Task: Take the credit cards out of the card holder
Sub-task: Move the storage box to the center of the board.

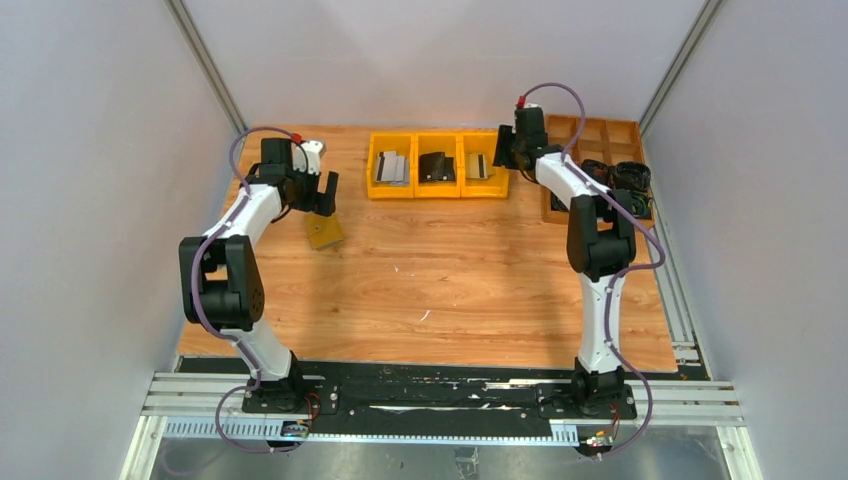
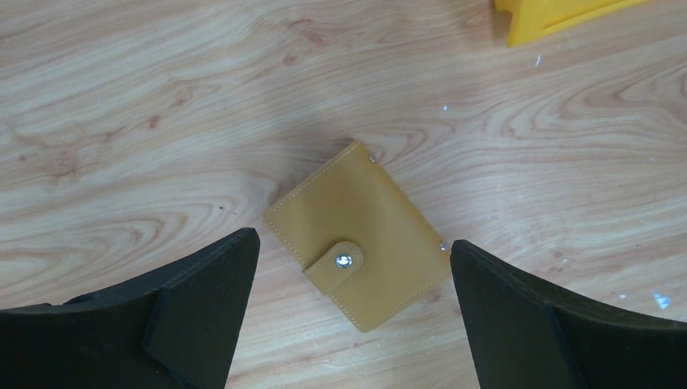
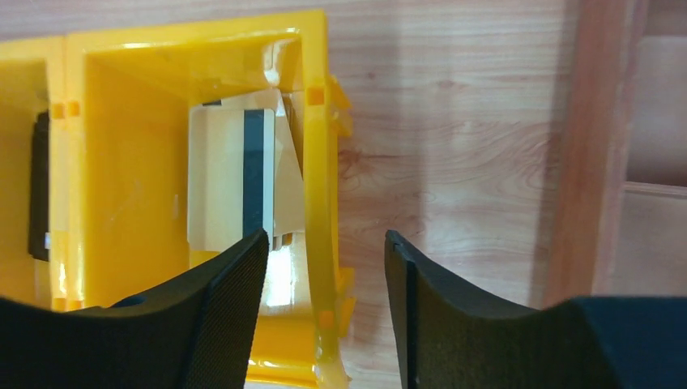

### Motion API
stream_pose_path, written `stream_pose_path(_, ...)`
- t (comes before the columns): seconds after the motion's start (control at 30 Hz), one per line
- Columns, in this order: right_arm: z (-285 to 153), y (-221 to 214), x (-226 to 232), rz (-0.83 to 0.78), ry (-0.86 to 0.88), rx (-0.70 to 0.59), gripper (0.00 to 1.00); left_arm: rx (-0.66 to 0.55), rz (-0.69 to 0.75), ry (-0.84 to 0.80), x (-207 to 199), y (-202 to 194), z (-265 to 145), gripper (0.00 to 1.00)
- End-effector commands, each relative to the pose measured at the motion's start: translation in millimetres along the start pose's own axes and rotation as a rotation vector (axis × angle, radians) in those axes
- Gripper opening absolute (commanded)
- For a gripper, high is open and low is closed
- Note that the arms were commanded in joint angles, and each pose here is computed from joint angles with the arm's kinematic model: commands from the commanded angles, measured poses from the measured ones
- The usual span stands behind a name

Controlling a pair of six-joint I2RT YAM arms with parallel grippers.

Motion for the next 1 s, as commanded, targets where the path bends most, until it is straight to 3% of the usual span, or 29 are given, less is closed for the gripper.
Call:
stream_pose_path(0.0,12.0,-6.3,1.5,-0.048,-0.048,0.021,0.57,0.037,0.08,0.013,9.9,-1.8,4.8,1.0)
stream_pose_path(0.17,15.5,-23.7,1.3,-0.056,-0.046,0.064,0.37,0.047,0.098,0.034,17.9,6.6,10.4,1.0)
stream_pose_path(0.33,-9.4,-47.0,-6.7,-0.09,-0.072,0.101,0.14,0.062,0.098,0.005,17.6,11.4,16.2,1.0)
stream_pose_path(0.5,-43.6,-70.5,-16.5,-0.093,-0.082,0.127,0.0,0.081,0.089,-0.032,12.5,4.6,21.9,1.0)
stream_pose_path(0.97,-105.9,-114.6,-26.1,-0.222,-0.019,0.222,0.0,0.229,0.193,-0.105,4.2,-40.8,17.3,0.99)
Point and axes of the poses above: each gripper's point midway between its finger pads, its own z axis out along the fingers, its own x axis along the line the jaws close on, y = z × x, the point moved 2 cm from there along -z, back along the fingers, and after that the axes turned 1 degree about z, right-handed, at the moved point
